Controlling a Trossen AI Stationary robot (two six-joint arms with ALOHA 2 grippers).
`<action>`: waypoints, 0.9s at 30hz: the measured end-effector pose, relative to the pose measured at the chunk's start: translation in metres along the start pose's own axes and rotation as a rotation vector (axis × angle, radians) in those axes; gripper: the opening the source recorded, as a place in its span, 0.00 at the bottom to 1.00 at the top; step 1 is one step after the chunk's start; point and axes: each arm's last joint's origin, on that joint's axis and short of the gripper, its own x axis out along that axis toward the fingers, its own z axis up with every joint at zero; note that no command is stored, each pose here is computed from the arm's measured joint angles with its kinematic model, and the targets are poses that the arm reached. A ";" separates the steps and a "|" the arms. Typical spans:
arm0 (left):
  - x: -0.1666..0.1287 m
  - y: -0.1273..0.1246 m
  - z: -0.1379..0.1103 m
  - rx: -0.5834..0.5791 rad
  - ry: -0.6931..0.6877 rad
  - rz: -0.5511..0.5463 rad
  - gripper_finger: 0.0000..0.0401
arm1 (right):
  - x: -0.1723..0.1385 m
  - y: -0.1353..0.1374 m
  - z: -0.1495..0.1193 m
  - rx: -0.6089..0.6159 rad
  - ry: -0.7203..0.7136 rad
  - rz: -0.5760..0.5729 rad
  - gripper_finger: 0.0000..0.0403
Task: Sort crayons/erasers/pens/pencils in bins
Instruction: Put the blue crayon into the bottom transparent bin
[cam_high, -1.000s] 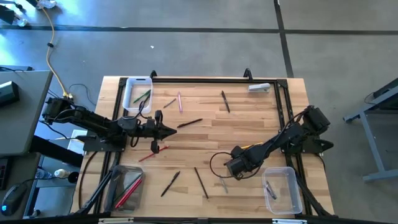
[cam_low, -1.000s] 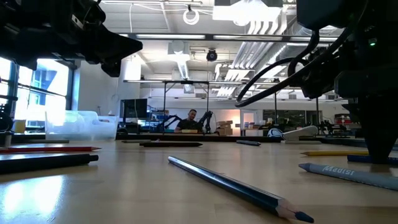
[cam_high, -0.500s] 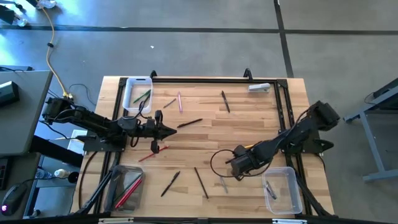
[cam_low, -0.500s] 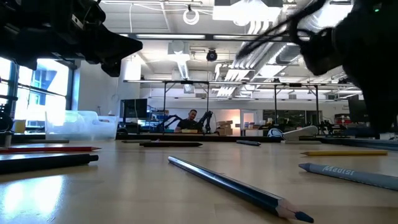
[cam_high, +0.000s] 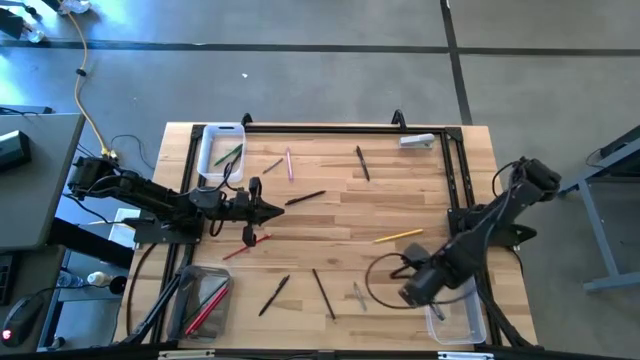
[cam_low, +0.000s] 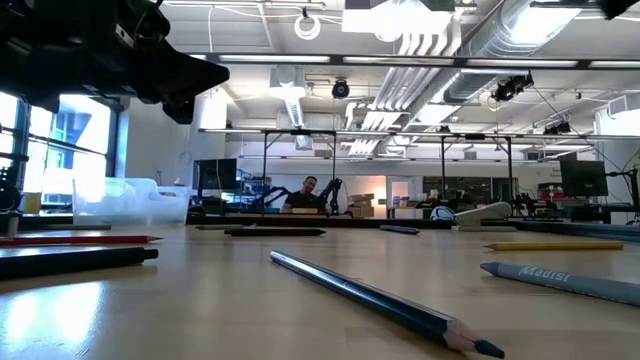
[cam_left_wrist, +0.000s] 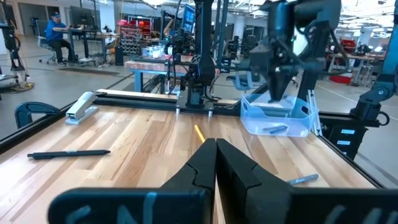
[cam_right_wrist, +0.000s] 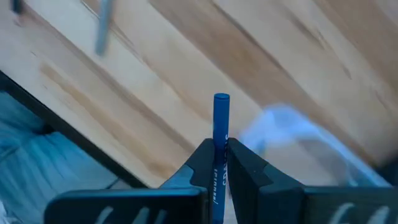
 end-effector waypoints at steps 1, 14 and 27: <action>0.000 0.000 0.000 0.000 0.000 0.000 0.00 | -0.003 -0.001 -0.006 0.017 0.011 -0.019 0.04; 0.000 0.000 0.000 -0.003 0.001 0.000 0.00 | 0.057 -0.042 -0.052 0.115 0.103 -0.166 0.04; 0.000 0.000 0.000 -0.010 0.000 0.000 0.00 | 0.100 -0.065 -0.046 0.170 0.148 -0.118 0.08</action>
